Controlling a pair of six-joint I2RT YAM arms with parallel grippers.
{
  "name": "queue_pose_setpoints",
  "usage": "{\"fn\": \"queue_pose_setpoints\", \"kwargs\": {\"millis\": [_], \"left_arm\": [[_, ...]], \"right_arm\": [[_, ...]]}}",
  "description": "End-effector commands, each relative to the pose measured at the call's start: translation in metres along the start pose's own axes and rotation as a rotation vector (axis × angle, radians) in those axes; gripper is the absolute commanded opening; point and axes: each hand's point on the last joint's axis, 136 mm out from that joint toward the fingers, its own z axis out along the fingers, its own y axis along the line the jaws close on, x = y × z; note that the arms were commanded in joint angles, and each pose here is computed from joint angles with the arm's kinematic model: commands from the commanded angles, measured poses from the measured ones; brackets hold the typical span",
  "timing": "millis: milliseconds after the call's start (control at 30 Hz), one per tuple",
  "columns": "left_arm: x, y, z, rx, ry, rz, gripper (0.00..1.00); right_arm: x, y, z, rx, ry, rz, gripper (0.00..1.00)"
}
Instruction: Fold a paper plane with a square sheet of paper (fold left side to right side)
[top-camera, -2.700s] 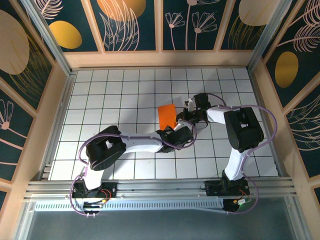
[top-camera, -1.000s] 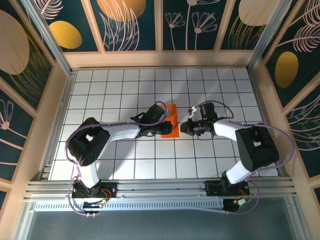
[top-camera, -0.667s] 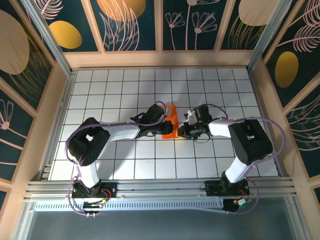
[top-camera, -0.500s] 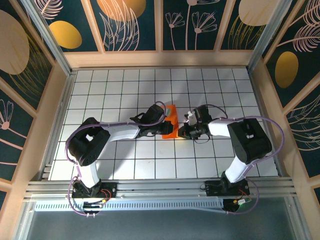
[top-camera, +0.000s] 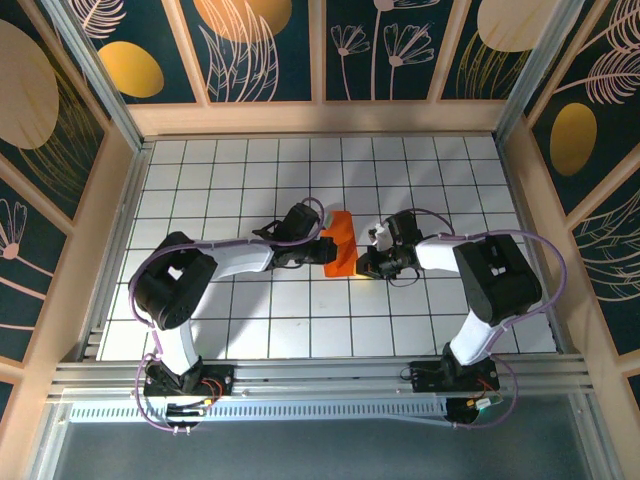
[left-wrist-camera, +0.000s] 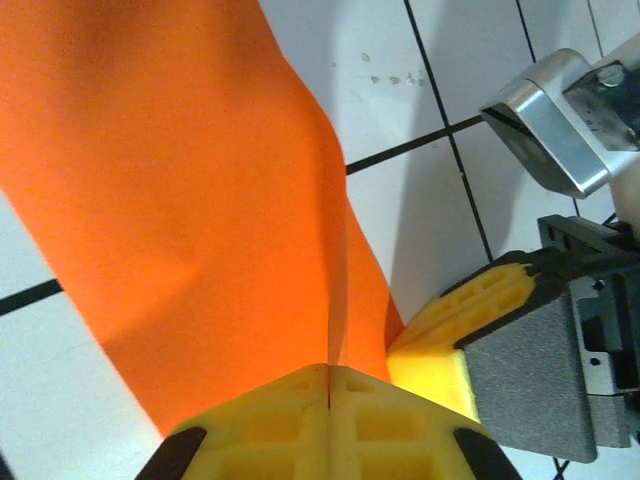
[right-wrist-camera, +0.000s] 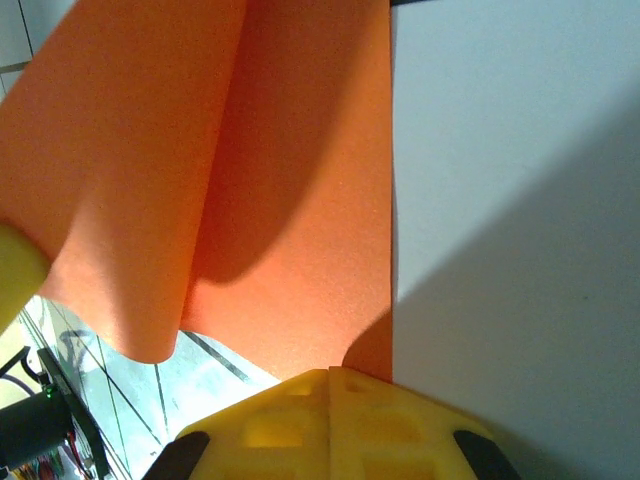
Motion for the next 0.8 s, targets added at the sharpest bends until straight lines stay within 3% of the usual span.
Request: {"fn": "queue_pose_setpoints", "kwargs": {"millis": [0, 767], "left_arm": [[0.007, 0.011, 0.001, -0.016, 0.04, 0.019, 0.0], [-0.003, 0.036, 0.01, -0.13, 0.073, 0.075, 0.0]], "right_arm": [[0.009, -0.017, 0.006, 0.07, 0.035, 0.011, 0.0], [0.01, -0.022, 0.008, 0.09, 0.049, 0.013, 0.0]]}}
